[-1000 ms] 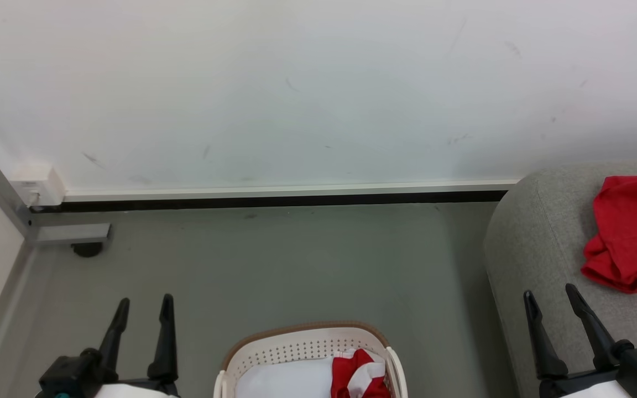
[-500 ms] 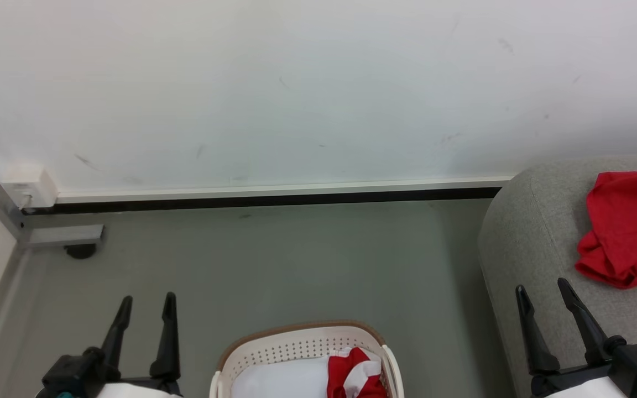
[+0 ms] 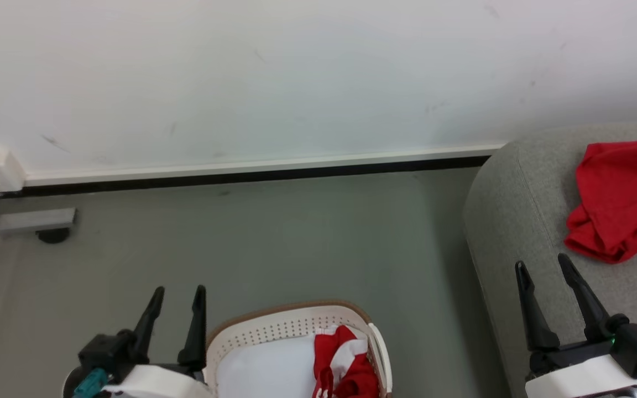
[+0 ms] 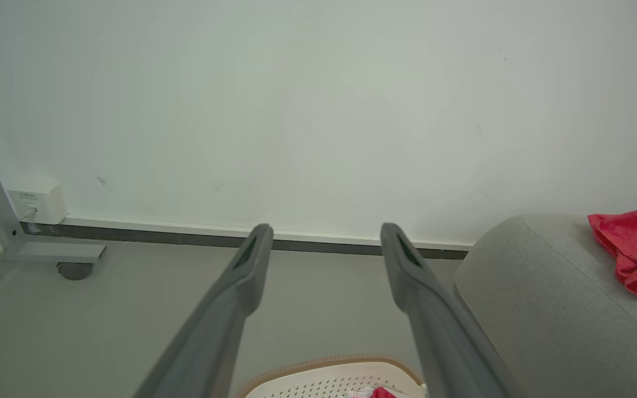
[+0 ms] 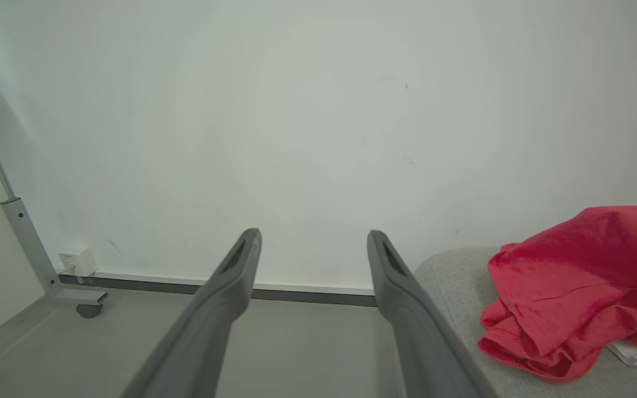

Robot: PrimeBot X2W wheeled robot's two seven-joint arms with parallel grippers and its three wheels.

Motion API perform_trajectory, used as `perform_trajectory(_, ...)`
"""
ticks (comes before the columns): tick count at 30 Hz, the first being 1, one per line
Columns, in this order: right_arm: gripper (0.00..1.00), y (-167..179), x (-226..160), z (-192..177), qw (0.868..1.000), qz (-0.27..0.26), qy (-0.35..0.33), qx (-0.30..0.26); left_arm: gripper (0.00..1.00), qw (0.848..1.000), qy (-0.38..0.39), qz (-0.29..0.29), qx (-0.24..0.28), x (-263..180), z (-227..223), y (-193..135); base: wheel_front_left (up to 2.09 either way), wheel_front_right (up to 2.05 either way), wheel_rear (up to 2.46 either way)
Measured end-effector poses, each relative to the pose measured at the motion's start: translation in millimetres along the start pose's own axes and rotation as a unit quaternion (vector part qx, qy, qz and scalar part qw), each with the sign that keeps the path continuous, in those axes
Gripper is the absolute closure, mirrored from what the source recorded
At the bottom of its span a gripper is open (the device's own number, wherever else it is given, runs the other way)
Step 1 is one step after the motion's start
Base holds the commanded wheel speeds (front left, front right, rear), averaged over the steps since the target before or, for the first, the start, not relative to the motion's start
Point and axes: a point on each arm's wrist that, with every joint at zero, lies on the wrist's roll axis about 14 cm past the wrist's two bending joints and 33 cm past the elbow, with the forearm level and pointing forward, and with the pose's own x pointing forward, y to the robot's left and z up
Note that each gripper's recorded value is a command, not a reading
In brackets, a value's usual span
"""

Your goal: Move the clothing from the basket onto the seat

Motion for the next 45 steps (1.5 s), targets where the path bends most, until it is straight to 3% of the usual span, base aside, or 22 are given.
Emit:
perform_trajectory(9, 0.00, -32.6, 19.1, -10.6, 0.999, -0.044, 0.012, -0.013, 0.00, 0.992, 0.090, -0.091, 0.013, 48.0, -64.7, -37.1, 0.00, 0.00, 0.00)
perform_trajectory(16, 0.00, -58.0, 32.7, -24.4, 0.996, -0.079, 0.025, -0.025, 0.00, 0.962, 0.213, -0.163, 0.044, 64.5, -146.7, -55.5, 0.00, 0.00, 0.00)
perform_trajectory(25, 0.00, -82.7, 40.3, -41.8, 0.991, -0.112, 0.046, -0.048, 0.00, 0.904, 0.352, -0.239, 0.041, 52.7, -242.2, -87.3, 0.00, 0.00, 0.00)
perform_trajectory(29, 0.00, -91.7, 43.2, -50.4, 0.989, -0.121, 0.056, -0.057, 0.00, 0.867, 0.413, -0.274, 0.043, 35.0, -278.3, -101.9, 0.00, 0.00, 0.00)
perform_trajectory(37, 0.00, -99.0, 49.8, -72.2, 0.987, -0.123, 0.082, -0.067, 0.00, 0.798, 0.515, -0.308, 0.061, 10.7, -334.4, -103.6, 0.00, 0.00, 0.00)
perform_trajectory(45, 0.00, -108.6, 47.0, -89.8, 0.983, -0.136, 0.104, -0.061, 0.00, 0.742, 0.580, -0.325, 0.087, -5.0, -374.0, -97.9, 0.00, 0.00, 0.00)
